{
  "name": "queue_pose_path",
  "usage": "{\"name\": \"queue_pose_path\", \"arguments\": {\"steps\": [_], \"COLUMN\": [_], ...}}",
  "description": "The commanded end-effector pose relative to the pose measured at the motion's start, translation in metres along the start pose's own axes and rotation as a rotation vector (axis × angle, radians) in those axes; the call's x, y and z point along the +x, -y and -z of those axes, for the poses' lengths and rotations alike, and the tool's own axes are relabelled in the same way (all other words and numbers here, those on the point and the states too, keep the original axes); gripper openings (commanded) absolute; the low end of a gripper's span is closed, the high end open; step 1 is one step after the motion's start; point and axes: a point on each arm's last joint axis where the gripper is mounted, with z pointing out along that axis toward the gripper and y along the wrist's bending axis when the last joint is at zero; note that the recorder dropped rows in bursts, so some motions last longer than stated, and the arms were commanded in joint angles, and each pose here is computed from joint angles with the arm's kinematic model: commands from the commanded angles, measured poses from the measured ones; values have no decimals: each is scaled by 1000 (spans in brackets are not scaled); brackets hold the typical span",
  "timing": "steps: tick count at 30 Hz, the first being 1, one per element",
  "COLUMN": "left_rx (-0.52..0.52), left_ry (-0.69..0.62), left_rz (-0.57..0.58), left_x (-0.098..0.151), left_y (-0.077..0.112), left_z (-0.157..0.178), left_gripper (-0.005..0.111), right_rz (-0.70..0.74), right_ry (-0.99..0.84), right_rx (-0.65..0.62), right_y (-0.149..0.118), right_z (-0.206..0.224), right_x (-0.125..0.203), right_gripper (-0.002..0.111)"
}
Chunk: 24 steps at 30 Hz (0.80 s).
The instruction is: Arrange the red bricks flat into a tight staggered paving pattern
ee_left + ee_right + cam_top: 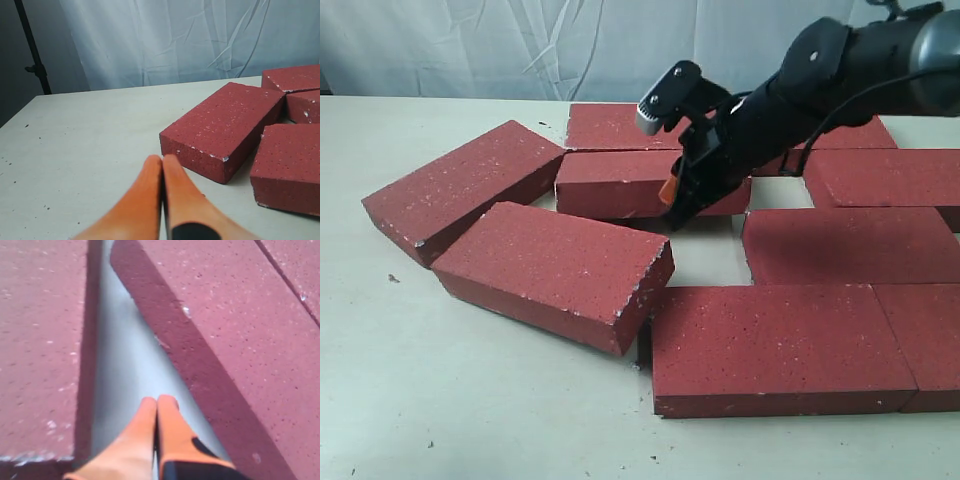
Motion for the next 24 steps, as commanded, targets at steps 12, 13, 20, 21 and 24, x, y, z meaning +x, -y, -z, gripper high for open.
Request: {"name": "queue_pose_path", "arguments": {"steps": [12,13,20,21,24], "left_rx": [1,1,1,1,1], "left_ry": [3,3,3,3,3], "left_rz": [0,0,0,0,0], "left_x": [1,1,1,1,1], "left_y": [0,0,0,0,0], "left_z": [0,0,0,0,0], "left_gripper": [0,0,0,0,0], "right_rz": [-54,-54,-34,-30,7], "right_ry": [-117,-124,-136,-134,-132], "right_rx": [6,8,25,23,8], "right_y": [0,2,8,7,-5], "right_z": [13,8,-27,-30,-37], "right_x": [31,33,39,37,30], "right_gripper": [-1,-1,-1,-1,-1]}}
